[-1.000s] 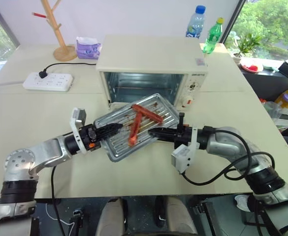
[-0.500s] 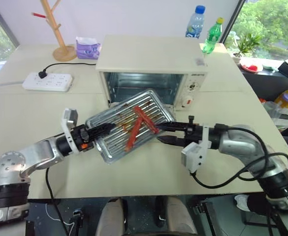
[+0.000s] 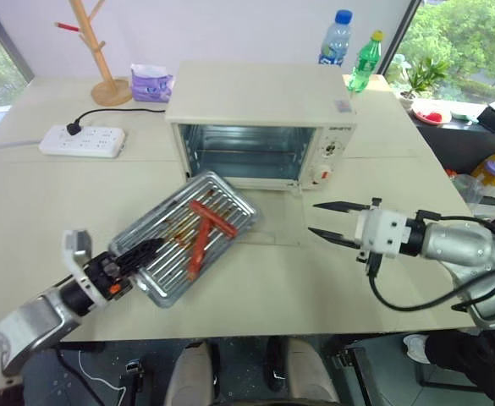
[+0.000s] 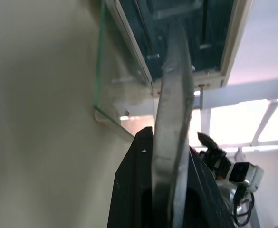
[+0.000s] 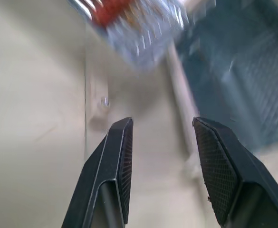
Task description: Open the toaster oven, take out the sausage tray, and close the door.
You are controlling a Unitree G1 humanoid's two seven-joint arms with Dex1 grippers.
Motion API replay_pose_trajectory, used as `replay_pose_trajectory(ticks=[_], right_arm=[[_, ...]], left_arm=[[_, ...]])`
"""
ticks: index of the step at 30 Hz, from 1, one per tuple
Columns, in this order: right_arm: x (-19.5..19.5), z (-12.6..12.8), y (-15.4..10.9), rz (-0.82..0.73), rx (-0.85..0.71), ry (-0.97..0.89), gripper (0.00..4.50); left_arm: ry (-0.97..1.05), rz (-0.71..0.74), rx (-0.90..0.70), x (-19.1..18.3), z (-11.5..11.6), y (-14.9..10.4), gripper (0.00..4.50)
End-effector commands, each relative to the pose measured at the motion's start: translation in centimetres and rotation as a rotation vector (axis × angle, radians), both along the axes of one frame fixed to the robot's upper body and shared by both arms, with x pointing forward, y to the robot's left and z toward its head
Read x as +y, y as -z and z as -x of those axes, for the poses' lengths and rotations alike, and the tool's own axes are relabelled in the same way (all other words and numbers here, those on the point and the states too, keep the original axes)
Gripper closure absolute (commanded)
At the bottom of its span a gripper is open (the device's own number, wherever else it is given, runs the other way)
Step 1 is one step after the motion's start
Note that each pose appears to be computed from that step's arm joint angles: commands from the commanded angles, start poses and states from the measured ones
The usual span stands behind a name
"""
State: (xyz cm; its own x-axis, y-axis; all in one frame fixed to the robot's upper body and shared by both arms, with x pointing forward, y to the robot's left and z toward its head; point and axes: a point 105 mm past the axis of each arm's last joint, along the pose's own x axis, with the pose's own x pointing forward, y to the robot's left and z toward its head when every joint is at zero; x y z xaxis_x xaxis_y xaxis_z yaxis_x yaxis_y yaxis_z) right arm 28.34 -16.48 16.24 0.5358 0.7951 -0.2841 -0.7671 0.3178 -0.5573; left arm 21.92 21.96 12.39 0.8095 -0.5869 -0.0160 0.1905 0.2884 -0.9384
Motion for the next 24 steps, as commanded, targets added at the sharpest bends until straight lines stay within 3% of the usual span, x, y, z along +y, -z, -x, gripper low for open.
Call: replay_pose_trajectory(ticks=[1, 11, 14, 17, 24], right_arm=[[-1.9, -1.0, 0.3, -0.075, 0.129, 0.086, 2.48], [-3.8, -3.8, 4.1, -0.069, 0.272, 0.164, 2.48], [-3.4, -4.2, 4.8, -0.054, 0.279, 0.151, 1.65], [-2.7, -4.5, 5.5, -0.026, 0.277, 0.125, 0.16], [-0.8, -4.9, 6.7, -0.016, 0.296, 0.075, 0.07]], left_arm=[[-0.112, 0.0, -0.078, 1.6, 1.3, -1.5, 4.5], [-0.422, 0.014, -0.116, 5.3, 4.5, -1.9, 4.5], [-0.501, 0.029, -0.121, 6.2, 5.2, -1.9, 4.5], [-0.563, 0.048, -0.115, 7.0, 5.6, -1.6, 4.5], [-0.624, 0.079, -0.099, 8.1, 5.4, -1.0, 4.5]])
